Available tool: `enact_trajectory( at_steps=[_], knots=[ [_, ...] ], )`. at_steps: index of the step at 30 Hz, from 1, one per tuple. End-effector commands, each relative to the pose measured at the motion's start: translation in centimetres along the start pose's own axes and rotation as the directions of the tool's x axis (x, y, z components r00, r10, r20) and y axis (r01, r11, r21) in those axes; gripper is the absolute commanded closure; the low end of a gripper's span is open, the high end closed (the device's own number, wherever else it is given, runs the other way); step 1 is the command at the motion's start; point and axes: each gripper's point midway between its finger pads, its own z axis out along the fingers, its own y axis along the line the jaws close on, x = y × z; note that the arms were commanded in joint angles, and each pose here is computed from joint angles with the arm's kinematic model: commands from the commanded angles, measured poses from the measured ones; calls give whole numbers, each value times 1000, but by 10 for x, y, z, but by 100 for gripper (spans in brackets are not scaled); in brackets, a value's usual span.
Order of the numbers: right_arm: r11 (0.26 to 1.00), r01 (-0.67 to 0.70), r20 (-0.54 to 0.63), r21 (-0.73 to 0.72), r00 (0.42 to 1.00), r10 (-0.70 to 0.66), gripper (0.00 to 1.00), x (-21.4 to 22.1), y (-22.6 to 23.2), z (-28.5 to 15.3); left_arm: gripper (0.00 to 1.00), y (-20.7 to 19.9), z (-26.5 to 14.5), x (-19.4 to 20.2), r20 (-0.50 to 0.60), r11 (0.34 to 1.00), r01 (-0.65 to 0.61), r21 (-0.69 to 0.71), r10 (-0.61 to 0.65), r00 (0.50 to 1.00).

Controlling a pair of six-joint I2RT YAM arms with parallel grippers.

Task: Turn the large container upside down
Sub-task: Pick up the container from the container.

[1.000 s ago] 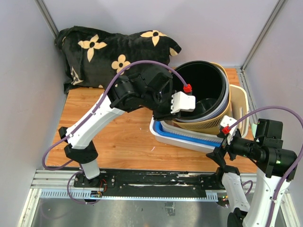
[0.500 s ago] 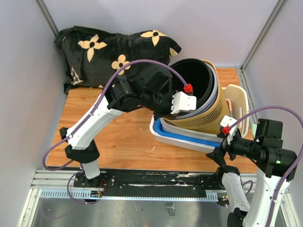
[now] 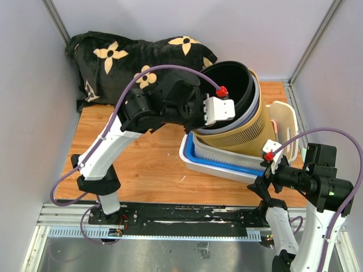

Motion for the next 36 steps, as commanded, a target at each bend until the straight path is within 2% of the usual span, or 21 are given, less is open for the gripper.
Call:
enact_trajectory(
  at_steps=[1, 4, 8, 17, 22, 25, 30, 36],
  knots=[
    [1000, -6, -11, 29, 1000, 6, 4, 5, -4, 1, 100, 77, -59, -49, 161, 916, 8, -401, 61, 985],
    [999, -6, -6, 37, 1000, 6, 4, 3, -6, 1, 100, 108, -99, -67, 216, 823, 42, -567, 99, 971],
    [999, 3, -7, 40, 1000, -2, 5, -1, -7, -2, 100, 124, -151, -84, 277, 737, 74, -671, 157, 948],
    [997, 14, -34, 75, 999, -12, 5, -5, -17, -8, 100, 130, -233, -94, 344, 624, 132, -770, 232, 910],
    [992, 17, -74, 123, 997, -8, 6, -5, -30, -13, 100, 126, -287, -97, 424, 575, 212, -790, 262, 867],
    [990, 17, -90, 140, 996, -5, 6, -8, -36, -17, 100, 121, -306, -87, 466, 593, 249, -766, 245, 850],
    [988, 19, -73, 154, 997, -8, 6, -21, -42, -23, 100, 91, -315, -71, 590, 707, 339, -621, 136, 796],
    [988, -1, -40, 154, 999, 7, 6, -31, -44, -23, 100, 57, -284, -58, 637, 830, 376, -413, -33, 770]
  ],
)
